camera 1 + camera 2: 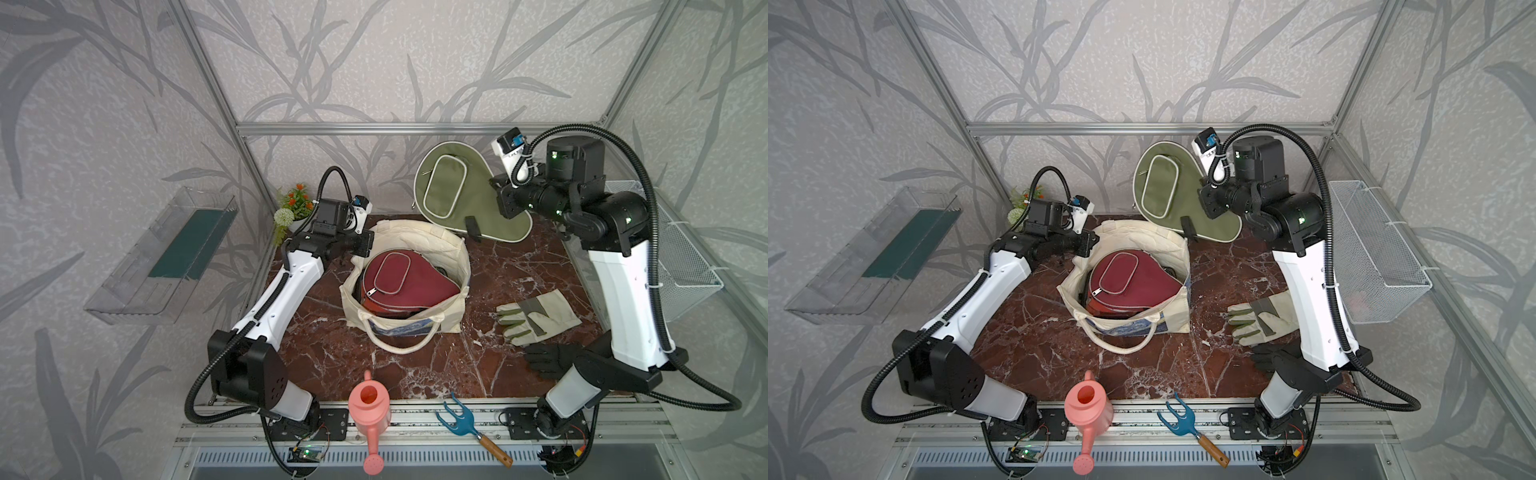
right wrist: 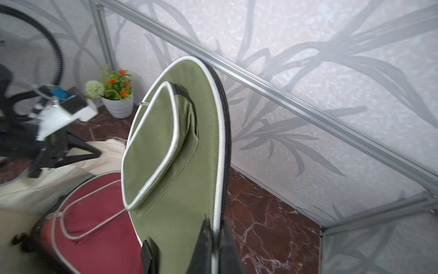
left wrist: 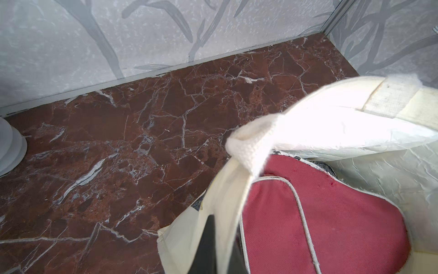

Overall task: Remove the ping pong set from the canvas bag
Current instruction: Place the ping pong set at the corner of the board.

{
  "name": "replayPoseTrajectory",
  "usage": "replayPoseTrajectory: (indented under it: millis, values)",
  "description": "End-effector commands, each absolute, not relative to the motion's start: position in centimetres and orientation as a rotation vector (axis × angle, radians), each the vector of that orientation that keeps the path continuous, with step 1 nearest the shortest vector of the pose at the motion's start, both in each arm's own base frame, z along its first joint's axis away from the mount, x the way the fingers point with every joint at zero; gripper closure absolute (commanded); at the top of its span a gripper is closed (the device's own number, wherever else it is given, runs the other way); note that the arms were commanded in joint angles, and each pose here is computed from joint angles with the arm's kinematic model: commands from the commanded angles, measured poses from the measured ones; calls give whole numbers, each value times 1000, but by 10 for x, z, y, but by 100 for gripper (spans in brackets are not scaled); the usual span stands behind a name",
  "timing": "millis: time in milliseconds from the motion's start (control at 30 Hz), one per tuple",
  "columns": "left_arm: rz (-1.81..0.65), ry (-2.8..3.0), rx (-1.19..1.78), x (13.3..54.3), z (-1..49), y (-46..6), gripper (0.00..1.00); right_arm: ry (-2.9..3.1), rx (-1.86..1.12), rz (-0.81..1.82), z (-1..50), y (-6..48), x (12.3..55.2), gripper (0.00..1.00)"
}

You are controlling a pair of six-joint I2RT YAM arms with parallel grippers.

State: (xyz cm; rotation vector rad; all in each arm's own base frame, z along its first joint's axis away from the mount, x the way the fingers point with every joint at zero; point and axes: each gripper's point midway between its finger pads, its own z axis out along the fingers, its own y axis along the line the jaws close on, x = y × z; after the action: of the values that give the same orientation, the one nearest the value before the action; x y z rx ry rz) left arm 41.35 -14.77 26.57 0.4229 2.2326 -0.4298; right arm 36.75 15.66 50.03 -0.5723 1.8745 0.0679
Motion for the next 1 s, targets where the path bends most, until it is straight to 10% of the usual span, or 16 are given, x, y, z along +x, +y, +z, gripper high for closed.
replayPoseTrajectory:
  millis: [0, 967]
  values:
    - [-405, 2170, 453, 410, 283, -147, 100, 1900, -399, -59, 500, 110, 374, 100]
    - [-488, 2216, 440, 413, 261, -157, 100, 1935, 527, 191, 196, 24, 474, 100]
